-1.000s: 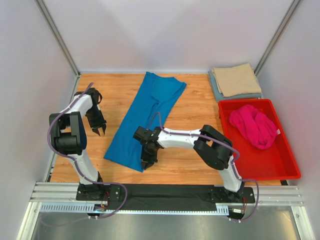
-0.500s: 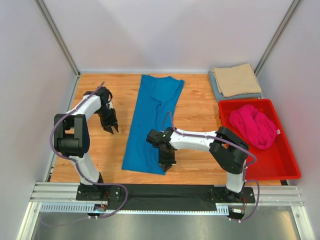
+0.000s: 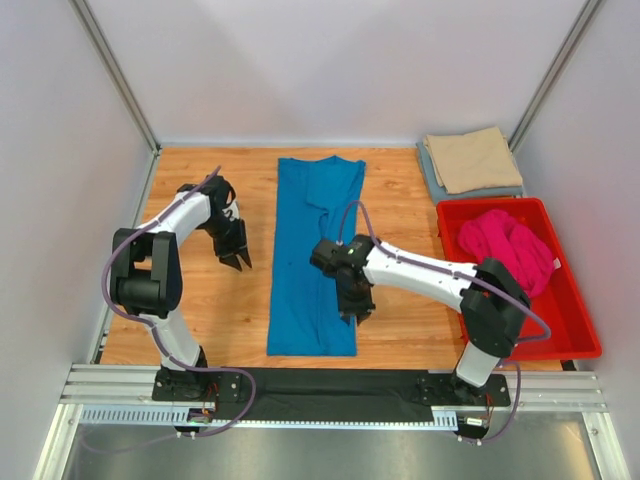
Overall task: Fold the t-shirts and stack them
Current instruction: Fold the tshirt
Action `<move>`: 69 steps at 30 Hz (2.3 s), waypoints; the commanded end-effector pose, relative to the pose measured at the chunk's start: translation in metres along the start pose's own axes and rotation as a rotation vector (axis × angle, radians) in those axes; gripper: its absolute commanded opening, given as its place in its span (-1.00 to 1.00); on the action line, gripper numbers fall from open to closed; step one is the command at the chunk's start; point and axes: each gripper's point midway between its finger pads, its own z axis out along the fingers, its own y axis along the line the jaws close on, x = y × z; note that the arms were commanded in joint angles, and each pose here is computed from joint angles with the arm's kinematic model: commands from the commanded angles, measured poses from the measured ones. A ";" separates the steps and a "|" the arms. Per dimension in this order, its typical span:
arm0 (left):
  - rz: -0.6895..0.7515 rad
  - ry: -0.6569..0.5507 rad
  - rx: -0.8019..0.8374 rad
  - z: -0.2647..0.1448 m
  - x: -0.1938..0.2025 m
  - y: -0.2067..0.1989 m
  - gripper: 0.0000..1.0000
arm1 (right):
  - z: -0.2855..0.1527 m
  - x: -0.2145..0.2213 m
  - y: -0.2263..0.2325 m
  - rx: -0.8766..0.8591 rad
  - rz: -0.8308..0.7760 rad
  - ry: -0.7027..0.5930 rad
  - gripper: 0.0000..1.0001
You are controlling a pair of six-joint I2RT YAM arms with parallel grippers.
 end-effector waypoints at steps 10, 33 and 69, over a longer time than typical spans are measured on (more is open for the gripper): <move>-0.004 -0.072 0.228 -0.025 -0.005 -0.045 -0.22 | -0.094 -0.311 -0.004 -0.153 0.165 -0.493 -0.35; 0.025 -0.458 0.558 -0.053 -0.181 -0.169 -0.25 | -0.065 -0.327 -0.015 -0.486 0.240 -0.463 -0.32; -0.003 -0.366 0.467 0.060 -0.218 -0.206 -0.35 | -0.057 -0.268 -0.052 -0.417 0.289 -0.360 -0.36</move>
